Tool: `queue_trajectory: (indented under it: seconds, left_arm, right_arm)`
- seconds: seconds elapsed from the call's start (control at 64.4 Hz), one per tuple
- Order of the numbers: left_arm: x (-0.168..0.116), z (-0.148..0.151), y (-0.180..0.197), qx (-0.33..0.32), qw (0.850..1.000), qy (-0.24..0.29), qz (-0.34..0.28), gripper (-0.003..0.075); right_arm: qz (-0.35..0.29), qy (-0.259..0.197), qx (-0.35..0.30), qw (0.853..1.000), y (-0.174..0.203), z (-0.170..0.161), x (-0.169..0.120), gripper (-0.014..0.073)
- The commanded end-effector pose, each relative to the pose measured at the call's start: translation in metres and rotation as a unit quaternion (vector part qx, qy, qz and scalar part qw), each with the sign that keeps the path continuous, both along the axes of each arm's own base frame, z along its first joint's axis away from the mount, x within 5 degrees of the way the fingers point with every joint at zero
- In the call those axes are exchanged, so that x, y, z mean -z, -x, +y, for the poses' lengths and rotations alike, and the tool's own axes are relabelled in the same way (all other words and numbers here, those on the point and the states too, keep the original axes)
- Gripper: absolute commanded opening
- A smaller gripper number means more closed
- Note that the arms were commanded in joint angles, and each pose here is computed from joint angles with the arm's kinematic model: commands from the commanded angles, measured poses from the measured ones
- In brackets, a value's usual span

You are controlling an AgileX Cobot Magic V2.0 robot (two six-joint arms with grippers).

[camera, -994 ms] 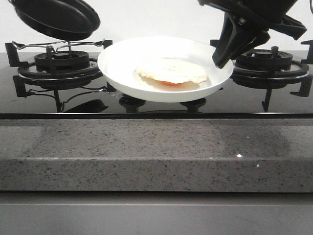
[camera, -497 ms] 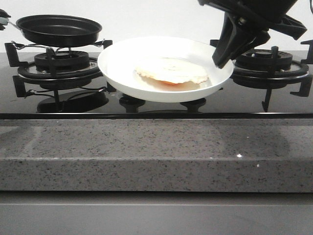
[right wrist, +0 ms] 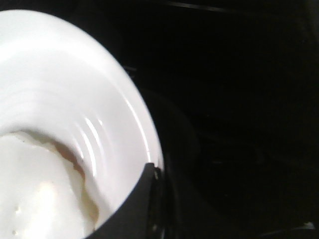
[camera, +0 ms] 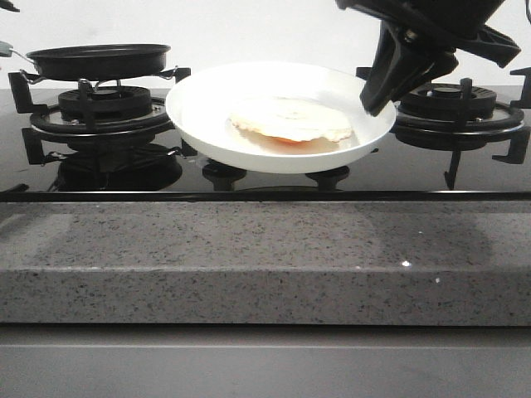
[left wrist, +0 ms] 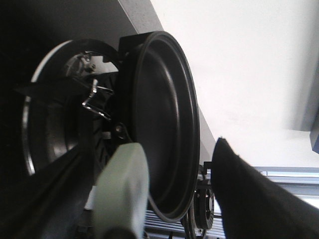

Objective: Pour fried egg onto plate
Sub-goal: 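Tip the egg onto the plate and lower the pan back onto its burner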

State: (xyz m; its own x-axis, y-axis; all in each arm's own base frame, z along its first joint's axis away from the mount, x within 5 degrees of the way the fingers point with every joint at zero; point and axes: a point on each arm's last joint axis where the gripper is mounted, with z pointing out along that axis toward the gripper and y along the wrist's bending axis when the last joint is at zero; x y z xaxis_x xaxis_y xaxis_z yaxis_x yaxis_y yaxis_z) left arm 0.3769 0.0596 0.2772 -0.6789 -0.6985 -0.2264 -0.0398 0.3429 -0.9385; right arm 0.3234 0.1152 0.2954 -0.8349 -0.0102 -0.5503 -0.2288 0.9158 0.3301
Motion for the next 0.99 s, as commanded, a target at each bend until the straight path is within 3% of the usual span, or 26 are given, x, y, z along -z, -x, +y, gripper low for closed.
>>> queue_trajectory:
  seconds: [0.0, 0.248, 0.481, 0.699, 0.807, 0.978]
  left_arm:
    - [-0.030, 0.009, 0.007, -0.007, 0.999, 0.012, -0.045, 0.0498]
    - [-0.033, 0.033, 0.019, -0.010, 0.998, 0.011, -0.055, 0.0498]
    - [-0.063, 0.031, 0.037, -0.010, 0.995, -0.032, -0.098, 0.0494]
    - [-0.098, 0.001, 0.065, 0.017, 0.978, -0.163, -0.131, 0.0494]
    - [-0.111, -0.020, 0.083, 0.032, 0.957, -0.259, -0.129, 0.0494]
    - [-0.125, -0.056, 0.109, 0.057, 0.912, -0.390, -0.117, 0.0494]
  right_arm:
    - [-0.046, -0.014, 0.007, 0.999, 0.000, 0.000, -0.020, -0.0066]
    - [-0.046, -0.014, 0.007, 0.999, 0.000, 0.000, -0.020, -0.0066]
    - [-0.046, -0.014, 0.007, 0.999, 0.000, 0.000, -0.020, -0.0066]
    - [-0.046, -0.014, 0.007, 0.999, 0.000, 0.000, -0.020, -0.0066]
    - [-0.046, -0.014, 0.007, 0.999, 0.000, 0.000, -0.020, -0.0066]
    - [-0.046, -0.014, 0.007, 0.999, 0.000, 0.000, -0.020, -0.0066]
